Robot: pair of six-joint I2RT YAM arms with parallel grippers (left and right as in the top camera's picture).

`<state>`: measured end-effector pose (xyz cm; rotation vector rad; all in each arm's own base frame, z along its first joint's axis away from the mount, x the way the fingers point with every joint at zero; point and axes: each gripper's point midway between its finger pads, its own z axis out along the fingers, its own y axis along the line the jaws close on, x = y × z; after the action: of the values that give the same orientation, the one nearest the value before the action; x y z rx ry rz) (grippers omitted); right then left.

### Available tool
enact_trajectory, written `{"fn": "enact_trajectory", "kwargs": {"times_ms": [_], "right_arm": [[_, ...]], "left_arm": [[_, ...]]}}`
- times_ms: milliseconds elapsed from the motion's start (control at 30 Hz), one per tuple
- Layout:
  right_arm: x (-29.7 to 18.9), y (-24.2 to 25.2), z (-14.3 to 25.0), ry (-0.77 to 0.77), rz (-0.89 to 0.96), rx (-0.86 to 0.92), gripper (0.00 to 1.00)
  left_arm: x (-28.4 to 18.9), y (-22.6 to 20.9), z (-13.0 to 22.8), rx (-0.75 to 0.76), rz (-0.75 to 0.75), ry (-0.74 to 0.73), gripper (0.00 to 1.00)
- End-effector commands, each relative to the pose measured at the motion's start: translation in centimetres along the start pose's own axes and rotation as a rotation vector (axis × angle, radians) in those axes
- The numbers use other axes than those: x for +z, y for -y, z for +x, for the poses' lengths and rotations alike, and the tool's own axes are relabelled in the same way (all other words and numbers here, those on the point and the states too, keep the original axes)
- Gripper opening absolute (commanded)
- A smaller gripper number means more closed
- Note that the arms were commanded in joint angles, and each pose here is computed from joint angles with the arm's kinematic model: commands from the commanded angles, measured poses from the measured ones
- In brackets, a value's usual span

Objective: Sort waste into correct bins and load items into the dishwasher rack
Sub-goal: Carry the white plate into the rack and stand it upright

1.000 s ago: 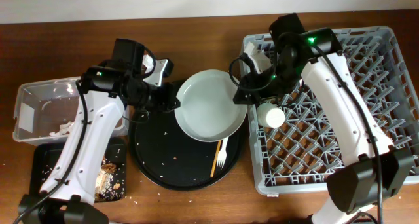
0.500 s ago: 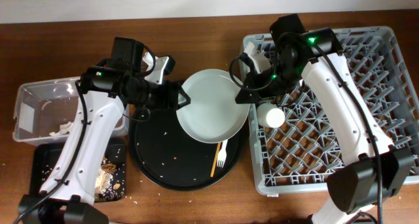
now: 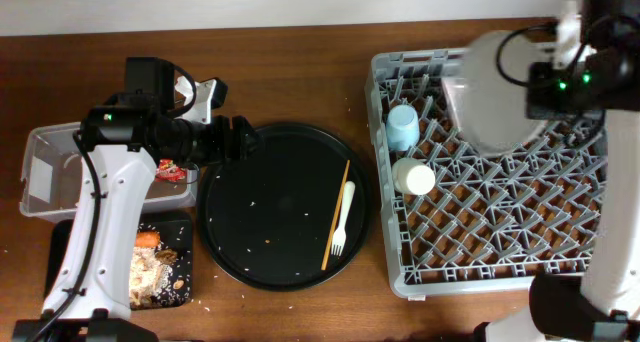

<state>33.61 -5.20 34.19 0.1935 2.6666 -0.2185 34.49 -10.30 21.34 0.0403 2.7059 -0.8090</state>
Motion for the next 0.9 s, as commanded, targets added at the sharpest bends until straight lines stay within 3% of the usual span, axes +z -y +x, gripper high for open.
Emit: {"fn": "enact_trajectory", "kwargs": {"times_ms": [0, 33, 300, 533, 567, 600, 667, 867], "right_arm": [[0.4, 4.5, 0.5, -0.034, 0.271, 0.017, 0.04], [1.2, 4.8, 1.1, -0.073, 0.297, 0.004, 0.04], [7.9, 4.0, 5.0, -0.279, 0.312, -0.072, 0.04], [11.9, 0.7, 7.2, -0.356, 0.179, -0.164, 0.05], [12.0, -0.1, 7.3, -0.357, 0.127, -0.179, 0.10], [12.1, -0.7, 7.2, -0.352, 0.091, -0.177, 0.30], [12.1, -0.8, 7.2, -0.353, 0.090, -0.177, 0.50], [10.0, -0.7, 4.8, -0.267, 0.079, -0.158, 0.63]], "left_arm": [[-1.1, 0.4, -0.5, 0.028, -0.003, 0.034, 0.87], [-1.1, 0.4, -0.5, 0.028, -0.003, 0.034, 0.99], [-1.1, 0.5, -0.5, 0.028, -0.003, 0.034, 0.99], [-1.1, 0.4, -0.5, 0.028, -0.003, 0.034, 0.99], [-1.1, 0.4, -0.5, 0.028, -0.003, 0.034, 0.99], [-1.1, 0.4, -0.5, 0.028, -0.003, 0.034, 0.99], [-1.1, 0.4, -0.5, 0.028, -0.003, 0.034, 0.99], [-1.1, 0.4, -0.5, 0.028, -0.003, 0.034, 0.99]]}}
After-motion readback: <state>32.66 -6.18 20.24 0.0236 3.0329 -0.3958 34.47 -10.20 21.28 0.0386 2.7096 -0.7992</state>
